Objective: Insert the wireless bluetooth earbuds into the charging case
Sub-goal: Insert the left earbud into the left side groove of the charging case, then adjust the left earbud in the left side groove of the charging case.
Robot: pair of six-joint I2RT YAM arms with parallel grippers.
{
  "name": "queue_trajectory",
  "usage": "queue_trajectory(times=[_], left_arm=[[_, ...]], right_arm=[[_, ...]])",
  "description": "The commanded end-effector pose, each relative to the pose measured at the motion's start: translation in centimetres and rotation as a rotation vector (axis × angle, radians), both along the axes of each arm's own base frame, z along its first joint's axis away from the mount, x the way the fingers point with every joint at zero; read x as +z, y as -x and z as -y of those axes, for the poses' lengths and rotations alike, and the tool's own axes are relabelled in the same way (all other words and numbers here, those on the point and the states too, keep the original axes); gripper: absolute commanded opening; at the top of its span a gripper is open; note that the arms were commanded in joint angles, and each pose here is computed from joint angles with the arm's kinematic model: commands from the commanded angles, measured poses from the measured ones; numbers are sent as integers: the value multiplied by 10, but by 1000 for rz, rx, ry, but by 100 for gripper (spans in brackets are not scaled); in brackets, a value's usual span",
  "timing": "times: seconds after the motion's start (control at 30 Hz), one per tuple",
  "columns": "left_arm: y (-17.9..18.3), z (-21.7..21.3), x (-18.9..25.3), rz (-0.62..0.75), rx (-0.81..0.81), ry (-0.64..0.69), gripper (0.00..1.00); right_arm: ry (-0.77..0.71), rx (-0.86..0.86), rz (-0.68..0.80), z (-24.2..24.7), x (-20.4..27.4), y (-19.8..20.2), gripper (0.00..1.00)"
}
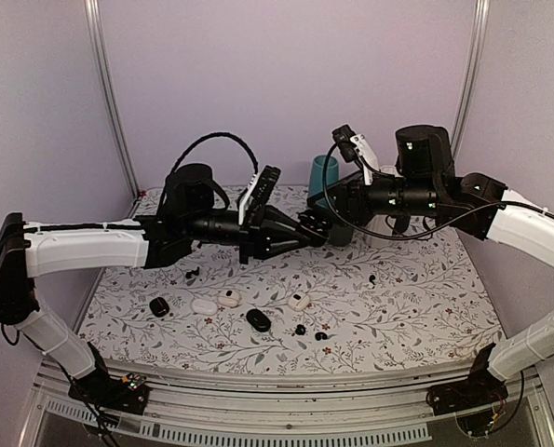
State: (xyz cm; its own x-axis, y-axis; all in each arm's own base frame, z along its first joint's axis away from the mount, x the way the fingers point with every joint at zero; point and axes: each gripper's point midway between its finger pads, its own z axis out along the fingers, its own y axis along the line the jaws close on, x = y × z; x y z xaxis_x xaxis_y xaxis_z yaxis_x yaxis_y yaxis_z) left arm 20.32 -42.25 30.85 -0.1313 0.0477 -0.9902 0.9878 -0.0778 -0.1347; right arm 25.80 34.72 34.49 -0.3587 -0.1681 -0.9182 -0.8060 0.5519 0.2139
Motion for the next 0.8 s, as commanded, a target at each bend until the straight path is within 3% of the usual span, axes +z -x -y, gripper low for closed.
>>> queue_trajectory(times=[0.0, 0.77], left_arm=[[8, -7, 6, 2, -76, 13, 0], [17, -6, -5, -74, -192, -24, 0]], right_arm=[[26, 76, 23, -5, 1, 7, 63], [78, 186, 65, -11, -5, 19, 67]])
